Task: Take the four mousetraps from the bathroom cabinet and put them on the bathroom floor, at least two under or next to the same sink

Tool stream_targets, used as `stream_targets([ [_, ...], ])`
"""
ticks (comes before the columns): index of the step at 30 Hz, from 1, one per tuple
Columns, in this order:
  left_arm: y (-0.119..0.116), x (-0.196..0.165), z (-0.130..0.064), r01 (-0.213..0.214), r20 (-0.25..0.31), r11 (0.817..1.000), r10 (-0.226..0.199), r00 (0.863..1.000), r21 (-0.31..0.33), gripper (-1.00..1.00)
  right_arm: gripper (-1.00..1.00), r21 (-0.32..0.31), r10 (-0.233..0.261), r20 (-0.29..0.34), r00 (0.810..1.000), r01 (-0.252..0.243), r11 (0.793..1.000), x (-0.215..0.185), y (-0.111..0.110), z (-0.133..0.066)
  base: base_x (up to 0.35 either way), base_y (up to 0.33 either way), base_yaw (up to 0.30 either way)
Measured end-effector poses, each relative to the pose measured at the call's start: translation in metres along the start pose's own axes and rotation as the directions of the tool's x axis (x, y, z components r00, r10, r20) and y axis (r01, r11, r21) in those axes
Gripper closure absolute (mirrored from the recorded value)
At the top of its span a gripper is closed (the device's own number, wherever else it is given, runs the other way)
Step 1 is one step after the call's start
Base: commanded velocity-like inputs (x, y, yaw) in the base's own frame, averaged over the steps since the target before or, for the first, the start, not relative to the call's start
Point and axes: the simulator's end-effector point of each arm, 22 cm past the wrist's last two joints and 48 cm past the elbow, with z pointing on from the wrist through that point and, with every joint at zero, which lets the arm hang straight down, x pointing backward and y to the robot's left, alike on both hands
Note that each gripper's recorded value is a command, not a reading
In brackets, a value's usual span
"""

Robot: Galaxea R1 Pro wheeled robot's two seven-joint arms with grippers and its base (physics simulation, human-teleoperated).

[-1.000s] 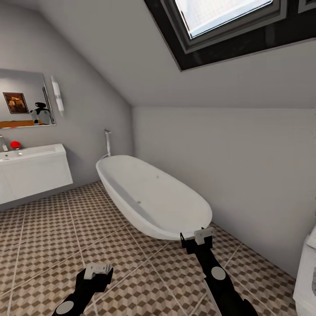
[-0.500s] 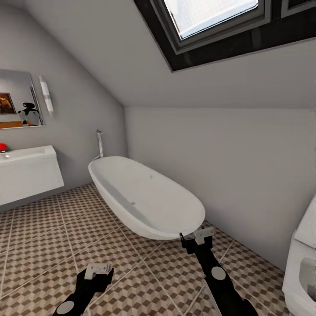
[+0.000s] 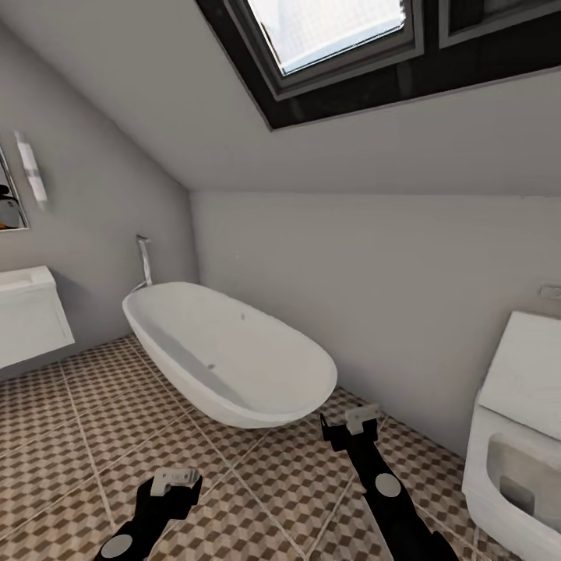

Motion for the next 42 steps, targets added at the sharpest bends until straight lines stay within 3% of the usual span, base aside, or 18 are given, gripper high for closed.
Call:
stream_targets([
  [42, -0.0091, -0.0036, -0.0013, -0.012, 0.009, 1.0, 0.012, 1.0, 0.017, -1.0, -1.0, 0.0, -0.002, 0.003, 1.0, 0.002, 1.0, -0.0029, -0.0005, -0.0011, 0.0, 0.0, -0.29],
])
